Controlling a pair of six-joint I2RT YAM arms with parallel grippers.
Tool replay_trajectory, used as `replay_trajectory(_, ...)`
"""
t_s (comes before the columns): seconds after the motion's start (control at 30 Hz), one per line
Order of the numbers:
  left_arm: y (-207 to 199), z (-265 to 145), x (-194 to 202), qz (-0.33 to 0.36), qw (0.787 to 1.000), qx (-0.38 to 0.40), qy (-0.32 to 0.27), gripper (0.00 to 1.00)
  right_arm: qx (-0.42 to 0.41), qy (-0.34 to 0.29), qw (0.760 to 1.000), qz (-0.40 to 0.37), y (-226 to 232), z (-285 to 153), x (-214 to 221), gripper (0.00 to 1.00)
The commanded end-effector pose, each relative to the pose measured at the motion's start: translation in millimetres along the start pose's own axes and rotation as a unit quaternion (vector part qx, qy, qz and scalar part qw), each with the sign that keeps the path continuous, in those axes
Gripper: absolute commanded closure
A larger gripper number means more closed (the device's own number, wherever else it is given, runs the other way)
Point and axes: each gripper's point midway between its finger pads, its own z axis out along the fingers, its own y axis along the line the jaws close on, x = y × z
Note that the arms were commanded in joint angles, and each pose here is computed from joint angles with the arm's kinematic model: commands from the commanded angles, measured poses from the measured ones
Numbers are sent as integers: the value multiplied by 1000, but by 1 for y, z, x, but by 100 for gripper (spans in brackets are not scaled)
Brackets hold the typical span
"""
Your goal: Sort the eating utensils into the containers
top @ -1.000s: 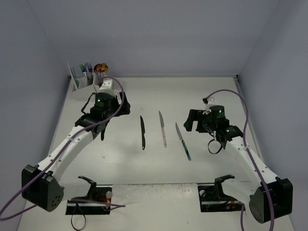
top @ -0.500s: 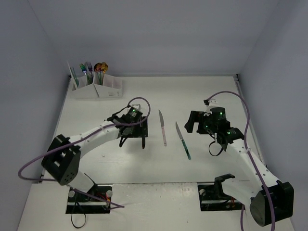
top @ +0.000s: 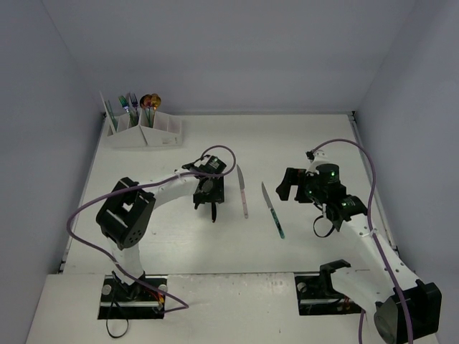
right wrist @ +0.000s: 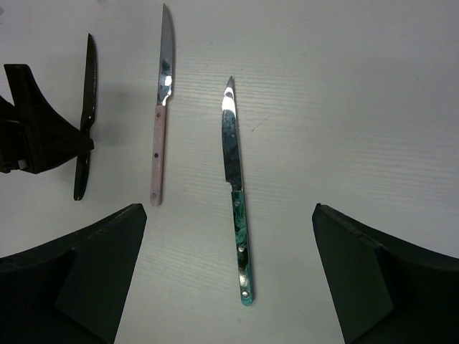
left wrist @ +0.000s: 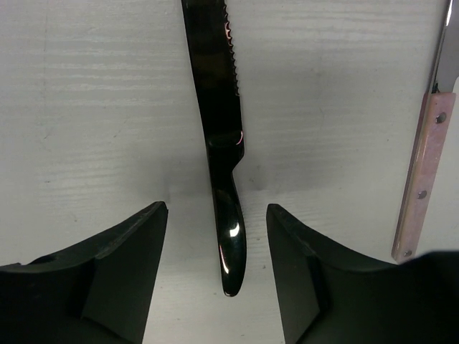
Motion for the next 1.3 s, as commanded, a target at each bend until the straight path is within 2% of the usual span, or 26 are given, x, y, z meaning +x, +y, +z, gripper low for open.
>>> replay_trajectory(0.0, -5, -5, -21, -8, 1000, -1, -21, 48, -22, -24, 999, 4, 9, -5, -12, 0)
replay_trajectory(0.23, 1, 6, -19, -6, 1000, -16, -7, 57, -21, -23, 999, 5, 9, -4, -11, 0)
replay_trajectory(0.43, 9, 8, -13, -6, 1000, -28, 5, 79, -22, -24, 999, 5, 10, -5, -12, 0)
replay_trajectory(0.53, 12, 7, -8, -4, 999, -30, 10, 97, -23, -24, 999, 5, 10, -5, -12, 0)
replay_trajectory(0.57, 14, 6, -7, -2, 999, -32, 11, 100, -22, -24, 999, 5, 9, -5, -12, 0)
replay_trajectory(0.83, 23, -8, -23, 17, 999, -33, -17, 100, -25, -28, 999, 5, 11, -7, -14, 0)
replay_trajectory(1.03, 21, -33, -51, 50, 995, -16, -83, 100, -24, -27, 999, 6, 11, -6, -14, 0)
replay_trajectory(1.1, 19, -47, -64, 50, 992, -4, -120, 100, -24, -28, 999, 6, 11, -7, -14, 0)
replay_trajectory(1.27, 28, -63, -82, 42, 986, 3, -159, 100, -24, -29, 999, 6, 11, -7, -16, 0)
